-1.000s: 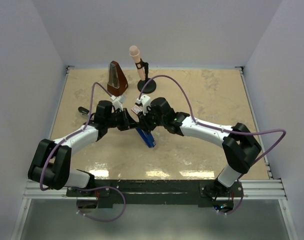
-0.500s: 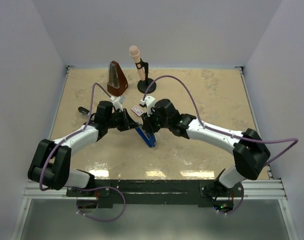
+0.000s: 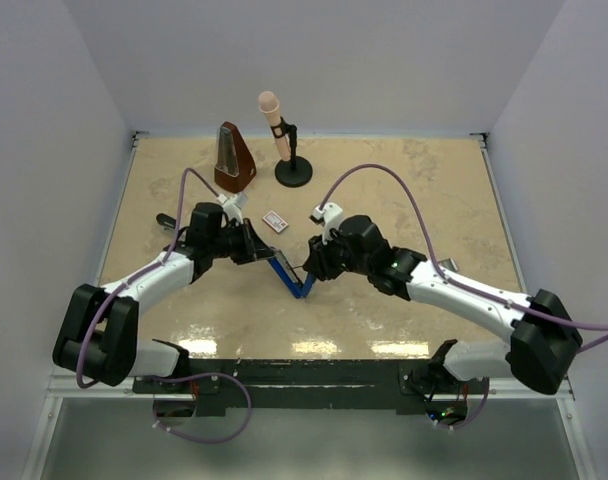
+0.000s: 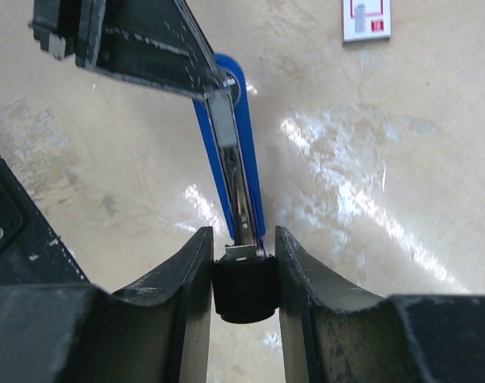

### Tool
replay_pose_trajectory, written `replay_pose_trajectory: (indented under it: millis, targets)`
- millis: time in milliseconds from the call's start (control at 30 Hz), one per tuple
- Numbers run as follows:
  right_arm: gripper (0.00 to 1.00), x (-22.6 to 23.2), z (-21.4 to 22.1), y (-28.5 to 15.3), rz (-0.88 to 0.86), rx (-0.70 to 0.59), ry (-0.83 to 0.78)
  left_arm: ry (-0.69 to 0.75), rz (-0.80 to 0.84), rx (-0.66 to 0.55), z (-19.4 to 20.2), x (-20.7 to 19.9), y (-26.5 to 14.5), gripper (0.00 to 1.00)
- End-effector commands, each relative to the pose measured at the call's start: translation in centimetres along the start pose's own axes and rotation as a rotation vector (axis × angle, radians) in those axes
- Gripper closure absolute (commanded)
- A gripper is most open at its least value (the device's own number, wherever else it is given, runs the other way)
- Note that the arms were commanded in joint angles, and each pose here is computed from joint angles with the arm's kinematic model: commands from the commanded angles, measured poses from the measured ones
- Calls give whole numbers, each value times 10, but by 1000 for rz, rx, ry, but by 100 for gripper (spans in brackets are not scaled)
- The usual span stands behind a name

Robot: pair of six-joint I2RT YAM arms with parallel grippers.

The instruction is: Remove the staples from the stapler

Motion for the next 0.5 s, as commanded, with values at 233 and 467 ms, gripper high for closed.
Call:
replay_pose_trajectory:
  millis: [233, 467]
  targets:
    - [65, -15, 62, -55, 192, -41, 351, -21, -114, -102, -16, 16, -16, 100]
    - [59, -4, 97, -54, 124, -44, 564, -40, -108, -109, -14, 18, -20, 100]
Point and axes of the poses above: each gripper's point midway between its finger pads, its own y axis out along the fingers, its own x axis along the line the jaws close on, z = x × y, the point moved 7 cm from there along -y, back along the fingers, and after that the axes turned 5 degrees about -y, right-handed, at the moved point
